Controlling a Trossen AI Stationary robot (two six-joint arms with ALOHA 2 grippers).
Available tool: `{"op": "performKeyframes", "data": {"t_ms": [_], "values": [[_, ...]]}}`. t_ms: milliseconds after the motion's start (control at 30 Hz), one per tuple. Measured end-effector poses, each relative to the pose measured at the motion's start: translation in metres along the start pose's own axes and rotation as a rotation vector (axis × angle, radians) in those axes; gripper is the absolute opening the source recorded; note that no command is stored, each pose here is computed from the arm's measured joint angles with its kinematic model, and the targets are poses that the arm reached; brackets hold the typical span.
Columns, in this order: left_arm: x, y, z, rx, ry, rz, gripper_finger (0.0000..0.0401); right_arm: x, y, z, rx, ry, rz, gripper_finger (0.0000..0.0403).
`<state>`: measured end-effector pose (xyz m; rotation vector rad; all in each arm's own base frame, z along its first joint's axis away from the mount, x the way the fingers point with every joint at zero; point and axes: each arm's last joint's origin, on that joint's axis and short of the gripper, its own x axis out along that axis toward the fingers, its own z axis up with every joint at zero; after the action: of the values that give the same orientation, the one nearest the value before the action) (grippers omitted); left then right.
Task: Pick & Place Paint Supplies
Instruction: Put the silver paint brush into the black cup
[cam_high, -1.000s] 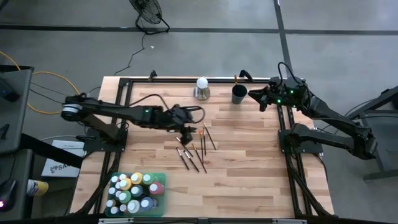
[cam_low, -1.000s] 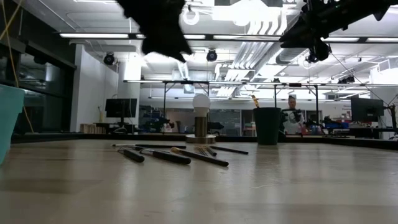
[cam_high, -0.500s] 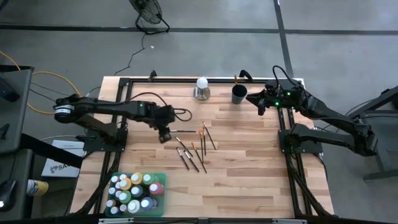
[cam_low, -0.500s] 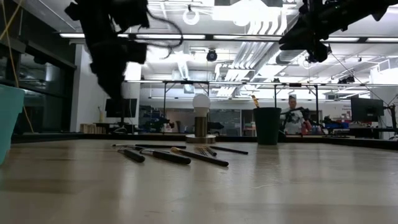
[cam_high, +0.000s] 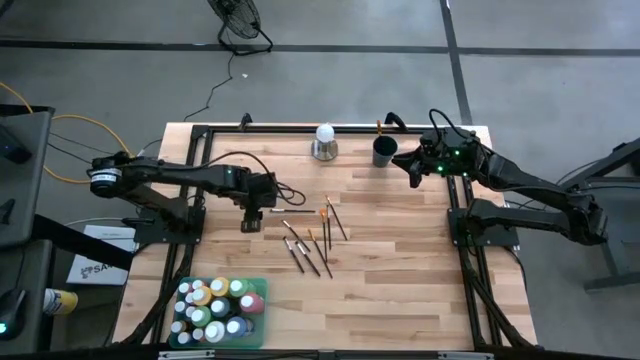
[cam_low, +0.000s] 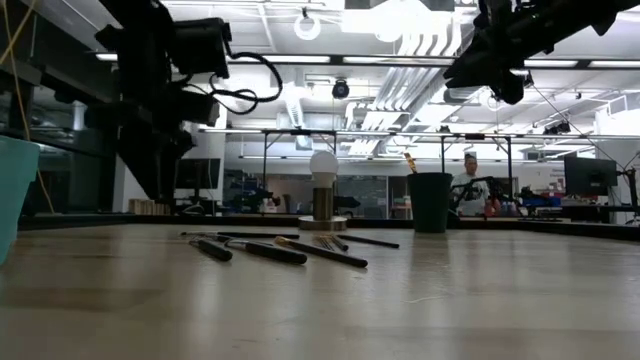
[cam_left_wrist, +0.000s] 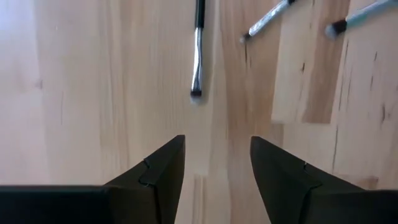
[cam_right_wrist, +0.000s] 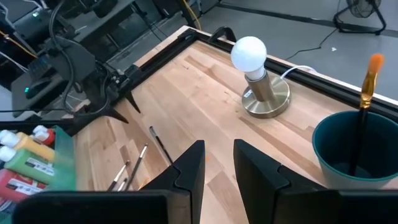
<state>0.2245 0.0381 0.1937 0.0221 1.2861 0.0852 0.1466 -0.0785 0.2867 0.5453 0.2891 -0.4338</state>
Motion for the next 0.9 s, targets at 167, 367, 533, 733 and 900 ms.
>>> {"op": "performKeyframes", "data": {"t_ms": [167, 367, 533, 733, 900], "values": [[0.013, 0.000, 0.006, 0.013, -0.026, 0.006, 0.0177, 0.001, 0.001, -0.001, 0.013, -0.006, -0.020, 0.0080], [0.027, 0.001, 0.011, 0.049, -0.011, 0.005, 0.0177, 0.001, 0.001, -0.001, 0.019, -0.009, -0.027, 0.0080], [0.041, 0.001, 0.014, 0.061, 0.016, 0.001, 0.0177, 0.001, 0.001, -0.001, 0.020, -0.009, -0.027, 0.0080], [0.050, 0.001, 0.016, 0.050, 0.029, 0.010, 0.0177, 0.001, 0.001, -0.001, 0.020, -0.009, -0.027, 0.0080], [0.050, 0.002, 0.016, 0.046, 0.029, 0.015, 0.0176, 0.001, 0.001, -0.001, 0.019, -0.008, -0.025, 0.0080]]}}
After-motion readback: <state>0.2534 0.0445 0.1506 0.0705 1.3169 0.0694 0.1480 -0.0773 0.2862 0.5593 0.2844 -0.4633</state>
